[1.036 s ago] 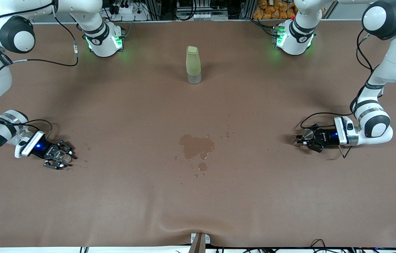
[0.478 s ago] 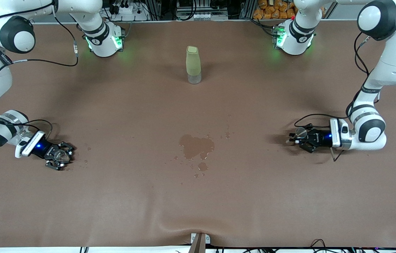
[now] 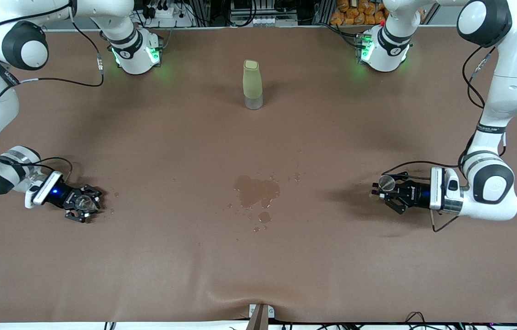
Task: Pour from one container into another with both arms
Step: 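Lift the jigger and the beaker and carry both toward the table centre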
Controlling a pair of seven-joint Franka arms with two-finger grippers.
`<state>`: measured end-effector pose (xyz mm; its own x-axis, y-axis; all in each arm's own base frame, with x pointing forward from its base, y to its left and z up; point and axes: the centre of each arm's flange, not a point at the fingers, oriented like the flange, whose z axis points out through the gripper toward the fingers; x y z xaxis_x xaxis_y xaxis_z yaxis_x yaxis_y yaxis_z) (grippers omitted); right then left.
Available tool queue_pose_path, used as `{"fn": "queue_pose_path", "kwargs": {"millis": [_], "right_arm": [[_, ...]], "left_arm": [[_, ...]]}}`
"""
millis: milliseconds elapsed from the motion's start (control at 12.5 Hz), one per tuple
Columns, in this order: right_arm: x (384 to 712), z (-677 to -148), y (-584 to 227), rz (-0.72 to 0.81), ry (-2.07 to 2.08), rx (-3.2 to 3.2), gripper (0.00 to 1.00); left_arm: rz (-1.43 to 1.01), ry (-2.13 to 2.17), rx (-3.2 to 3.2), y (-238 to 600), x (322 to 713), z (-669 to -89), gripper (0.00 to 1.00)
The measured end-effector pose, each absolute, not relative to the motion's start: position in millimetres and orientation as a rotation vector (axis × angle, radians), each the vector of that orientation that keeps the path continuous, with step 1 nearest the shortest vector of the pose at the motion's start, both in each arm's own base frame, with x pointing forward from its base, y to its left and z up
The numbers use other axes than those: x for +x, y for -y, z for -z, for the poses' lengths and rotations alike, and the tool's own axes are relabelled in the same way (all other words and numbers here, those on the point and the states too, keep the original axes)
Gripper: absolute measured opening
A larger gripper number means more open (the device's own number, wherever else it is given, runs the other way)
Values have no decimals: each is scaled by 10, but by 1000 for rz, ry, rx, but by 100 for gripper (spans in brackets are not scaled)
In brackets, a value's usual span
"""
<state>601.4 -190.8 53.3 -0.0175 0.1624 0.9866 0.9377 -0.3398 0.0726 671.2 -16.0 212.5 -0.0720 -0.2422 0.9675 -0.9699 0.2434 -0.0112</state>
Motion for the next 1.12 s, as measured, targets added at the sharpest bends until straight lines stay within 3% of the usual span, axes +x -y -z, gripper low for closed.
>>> {"fn": "queue_pose_path", "kwargs": {"millis": [478, 1116], "right_arm": [[6434, -1092, 1519, 1437, 1142, -1471, 15], [6887, -2176, 1261, 1366, 1115, -1445, 15]], "left_arm": [[-761, 1567, 1285, 276, 6930, -3034, 21], [-846, 1495, 1172, 1501, 6938, -3209, 21]]}}
